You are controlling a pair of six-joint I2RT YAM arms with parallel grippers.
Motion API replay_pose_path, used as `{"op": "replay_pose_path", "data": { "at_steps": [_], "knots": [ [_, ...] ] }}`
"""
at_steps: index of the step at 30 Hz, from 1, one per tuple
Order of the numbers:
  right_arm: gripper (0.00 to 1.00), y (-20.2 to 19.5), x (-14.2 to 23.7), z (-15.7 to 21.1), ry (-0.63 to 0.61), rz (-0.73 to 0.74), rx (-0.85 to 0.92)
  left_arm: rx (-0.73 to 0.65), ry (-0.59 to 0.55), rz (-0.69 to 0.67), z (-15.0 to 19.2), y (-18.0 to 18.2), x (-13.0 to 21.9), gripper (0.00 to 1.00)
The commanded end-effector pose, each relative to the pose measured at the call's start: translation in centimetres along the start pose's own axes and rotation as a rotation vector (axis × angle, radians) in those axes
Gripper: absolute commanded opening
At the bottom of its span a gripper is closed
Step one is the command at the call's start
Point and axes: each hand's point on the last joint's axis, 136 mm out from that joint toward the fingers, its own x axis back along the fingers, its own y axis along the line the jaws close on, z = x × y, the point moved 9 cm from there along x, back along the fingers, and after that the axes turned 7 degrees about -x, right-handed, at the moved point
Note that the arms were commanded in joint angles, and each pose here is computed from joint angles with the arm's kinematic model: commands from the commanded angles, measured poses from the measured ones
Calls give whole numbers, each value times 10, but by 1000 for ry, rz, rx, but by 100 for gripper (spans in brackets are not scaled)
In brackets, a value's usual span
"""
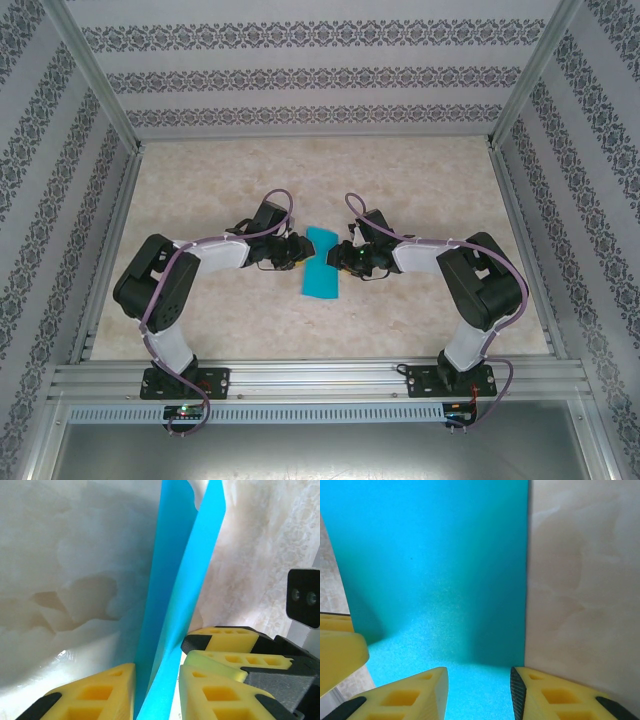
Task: Fold a paper plane with a square sheet of paper (pick it up from the middle)
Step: Fold the triangle a second time at the center of the table.
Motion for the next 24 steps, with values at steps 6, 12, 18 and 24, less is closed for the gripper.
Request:
{"op": "replay_pose_path", "data": {
  "at_steps": [6, 12, 18, 24],
  "knots": [
    [40, -7, 2, 2, 5, 8, -19, -13, -14, 6, -6, -9, 9, 30],
    [40, -7, 2, 1, 4, 9, -20, -36, -25, -31, -7, -11, 16, 31],
    [40, -10, 1, 2, 0, 17, -28, -23, -21, -42, -5, -7, 14, 32],
    [40, -12, 0, 2, 4, 19, -31, -11, -5, -39, -4, -2, 7, 32]
  ]
}}
